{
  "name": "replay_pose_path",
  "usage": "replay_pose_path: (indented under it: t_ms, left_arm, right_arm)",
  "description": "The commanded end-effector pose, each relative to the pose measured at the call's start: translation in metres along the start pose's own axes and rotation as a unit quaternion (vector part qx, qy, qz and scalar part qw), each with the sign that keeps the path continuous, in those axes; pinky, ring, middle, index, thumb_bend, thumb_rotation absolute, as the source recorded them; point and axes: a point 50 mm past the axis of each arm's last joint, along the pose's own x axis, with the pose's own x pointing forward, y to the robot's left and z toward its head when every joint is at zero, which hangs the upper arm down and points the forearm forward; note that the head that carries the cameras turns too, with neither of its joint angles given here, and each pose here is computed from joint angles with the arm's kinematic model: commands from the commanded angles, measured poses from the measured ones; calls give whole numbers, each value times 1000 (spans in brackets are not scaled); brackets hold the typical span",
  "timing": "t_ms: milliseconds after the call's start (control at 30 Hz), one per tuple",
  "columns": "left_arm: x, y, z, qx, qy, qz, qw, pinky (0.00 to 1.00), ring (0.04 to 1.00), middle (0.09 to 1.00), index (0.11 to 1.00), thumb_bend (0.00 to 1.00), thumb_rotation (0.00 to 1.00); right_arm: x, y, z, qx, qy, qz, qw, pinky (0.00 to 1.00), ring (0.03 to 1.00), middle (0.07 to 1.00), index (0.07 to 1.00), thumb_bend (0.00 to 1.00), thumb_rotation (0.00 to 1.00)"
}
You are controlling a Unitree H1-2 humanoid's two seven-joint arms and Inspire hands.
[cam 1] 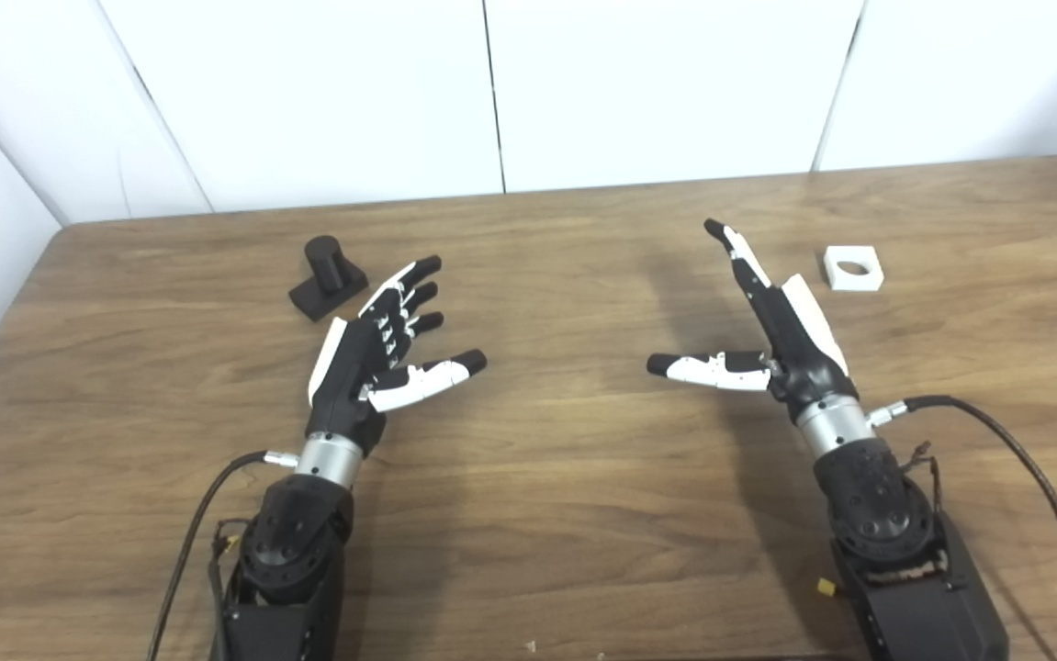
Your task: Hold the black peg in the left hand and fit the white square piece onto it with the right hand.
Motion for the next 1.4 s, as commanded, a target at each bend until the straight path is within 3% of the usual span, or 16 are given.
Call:
replay_pose_path:
  t_ms: [0, 267, 433, 567, 833, 1367]
  left_arm:
    - [11, 2, 19, 13, -45, 2, 999, 860, 935, 955, 857, 800, 5]
    - [12, 1, 17, 15, -43, 3, 999, 833, 941, 942, 861, 799, 2]
    - [11, -2, 16, 25, -44, -3, 999, 870, 939, 936, 862, 777, 4]
    - [12, -12, 12, 30, -50, -4, 998, 818, 935, 921, 850, 781, 22]
    - [14, -25, 7, 36, -48, 0, 998, 910, 970, 928, 853, 765, 34]
    - [20, -7, 25, 101, -80, 17, 991, 891, 930, 924, 850, 733, 65]
  right_arm:
    - [9, -6, 19, -1, -46, -21, 999, 996, 1000, 1000, 968, 851, 237]
    - [9, -8, 17, -3, -48, -22, 999, 990, 1000, 1000, 963, 842, 268]
    - [7, -10, 14, -5, -47, -23, 999, 992, 1000, 1000, 962, 844, 263]
    - [5, -16, 9, -6, -46, -23, 999, 988, 1000, 1000, 965, 842, 264]
    - [3, -26, -4, -15, -46, -22, 999, 1000, 1000, 1000, 979, 815, 190]
    - [5, -29, -2, -19, -42, -28, 999, 973, 1000, 1000, 966, 837, 187]
